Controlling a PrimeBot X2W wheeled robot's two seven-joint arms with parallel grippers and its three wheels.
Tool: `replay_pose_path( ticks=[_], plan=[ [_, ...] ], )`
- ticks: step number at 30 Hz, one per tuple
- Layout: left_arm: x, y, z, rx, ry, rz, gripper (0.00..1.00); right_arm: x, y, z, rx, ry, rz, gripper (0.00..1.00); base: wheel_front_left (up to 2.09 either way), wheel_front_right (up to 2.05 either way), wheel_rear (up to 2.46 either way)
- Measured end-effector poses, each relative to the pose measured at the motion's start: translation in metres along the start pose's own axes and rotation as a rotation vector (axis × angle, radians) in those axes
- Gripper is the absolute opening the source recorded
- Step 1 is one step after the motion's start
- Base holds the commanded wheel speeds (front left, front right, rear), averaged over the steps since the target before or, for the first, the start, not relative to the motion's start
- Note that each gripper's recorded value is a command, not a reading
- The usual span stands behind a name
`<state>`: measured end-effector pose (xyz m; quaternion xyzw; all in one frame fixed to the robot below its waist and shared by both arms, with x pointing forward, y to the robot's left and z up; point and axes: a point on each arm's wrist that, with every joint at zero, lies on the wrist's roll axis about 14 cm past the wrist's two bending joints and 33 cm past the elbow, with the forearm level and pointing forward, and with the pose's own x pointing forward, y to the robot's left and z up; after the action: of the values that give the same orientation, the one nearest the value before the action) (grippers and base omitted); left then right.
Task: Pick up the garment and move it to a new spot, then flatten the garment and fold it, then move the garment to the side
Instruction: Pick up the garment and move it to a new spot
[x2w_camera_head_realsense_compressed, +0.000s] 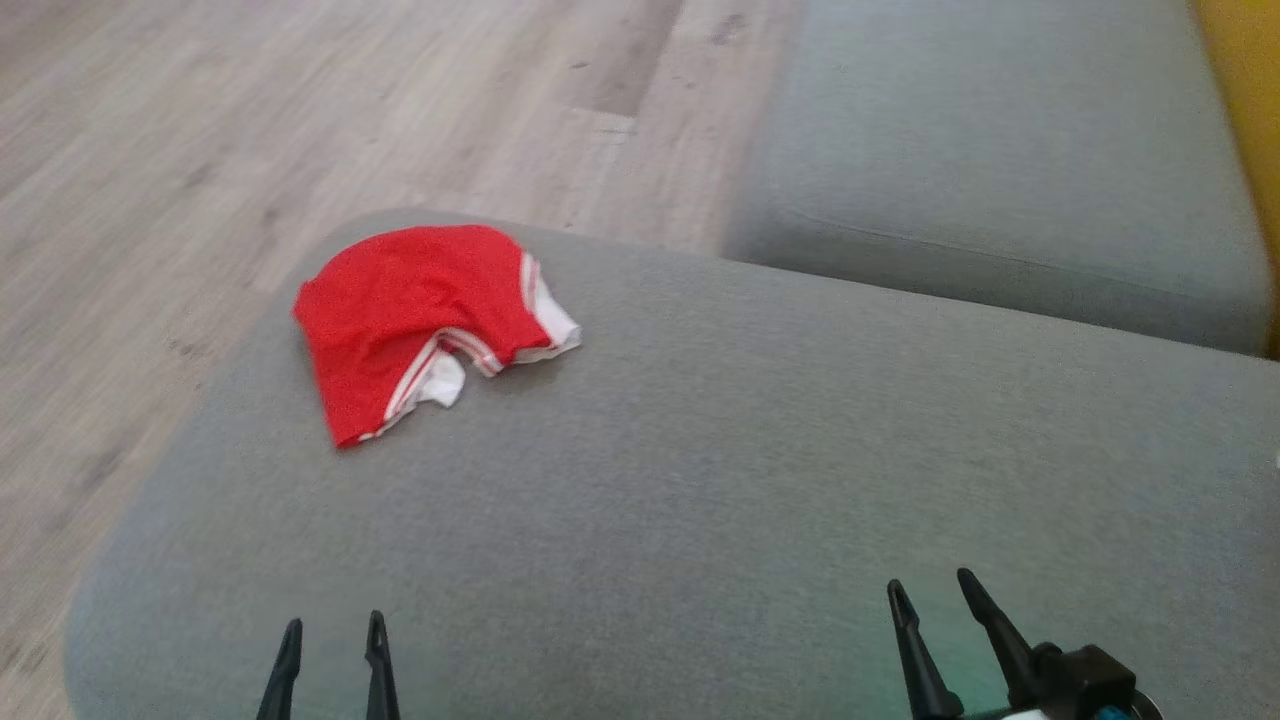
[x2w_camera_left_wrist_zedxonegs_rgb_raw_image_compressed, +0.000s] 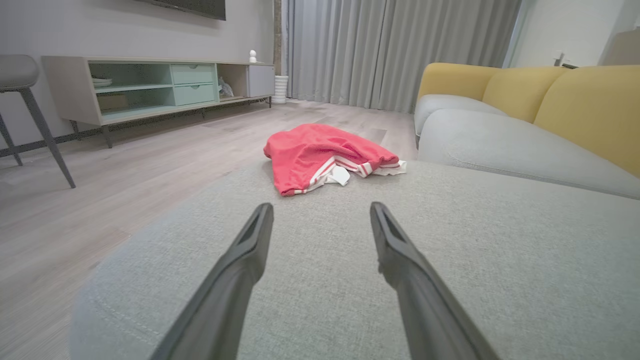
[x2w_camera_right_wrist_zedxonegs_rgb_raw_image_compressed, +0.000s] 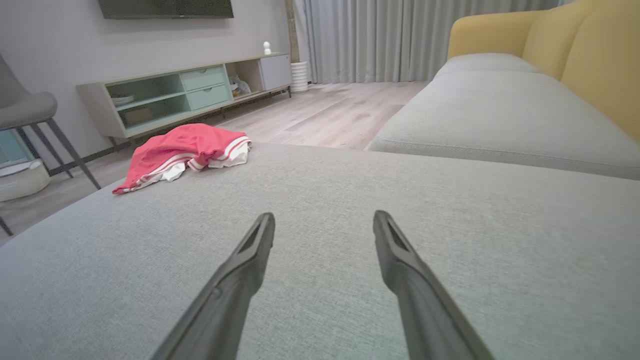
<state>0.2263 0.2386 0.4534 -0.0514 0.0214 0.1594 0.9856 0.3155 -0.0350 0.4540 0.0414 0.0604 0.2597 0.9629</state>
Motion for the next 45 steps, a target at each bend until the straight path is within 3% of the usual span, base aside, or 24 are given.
replay_pose_path(
  ticks=[7,13,21,25,34,40,41,42,45],
  plan=[
    [-0.010,0.029,0.000,0.006,0.003,0.103,1.00,0.018,0.015,-0.003,-0.001,0.023,0.071,1.00,0.00,0.00,0.00],
    [0.012,0.045,0.021,0.029,-0.038,0.154,1.00,0.024,0.012,-0.020,0.003,0.075,0.073,1.00,0.00,0.00,0.00],
    [0.111,0.030,0.108,0.141,-0.252,0.063,1.00,0.053,-0.021,-0.033,-0.040,0.107,0.061,1.00,0.00,0.00,0.00],
    [0.170,0.020,0.118,0.207,-0.250,0.003,1.00,0.069,-0.046,-0.041,-0.054,0.117,0.041,1.00,0.00,0.00,0.00],
    [0.263,0.019,0.012,0.133,0.216,0.004,1.00,0.076,-0.083,-0.080,-0.068,0.203,0.014,1.00,0.00,0.00,0.00],
    [0.242,0.037,-0.093,0.116,0.669,0.068,1.00,0.081,-0.094,-0.083,-0.063,0.184,0.006,1.00,0.00,0.00,0.00],
    [0.242,0.037,-0.097,0.121,0.681,0.062,0.46,0.081,-0.096,-0.083,-0.064,0.183,0.003,1.00,0.00,0.00,0.00],
    [0.246,0.037,-0.097,0.130,0.678,0.056,0.02,0.081,-0.098,-0.083,-0.066,0.182,-0.003,1.00,0.00,0.00,0.00],
    [0.258,0.029,-0.092,0.142,0.636,0.028,0.00,0.081,-0.103,-0.081,-0.075,0.174,-0.016,1.00,0.00,0.00,0.00]
  ],
)
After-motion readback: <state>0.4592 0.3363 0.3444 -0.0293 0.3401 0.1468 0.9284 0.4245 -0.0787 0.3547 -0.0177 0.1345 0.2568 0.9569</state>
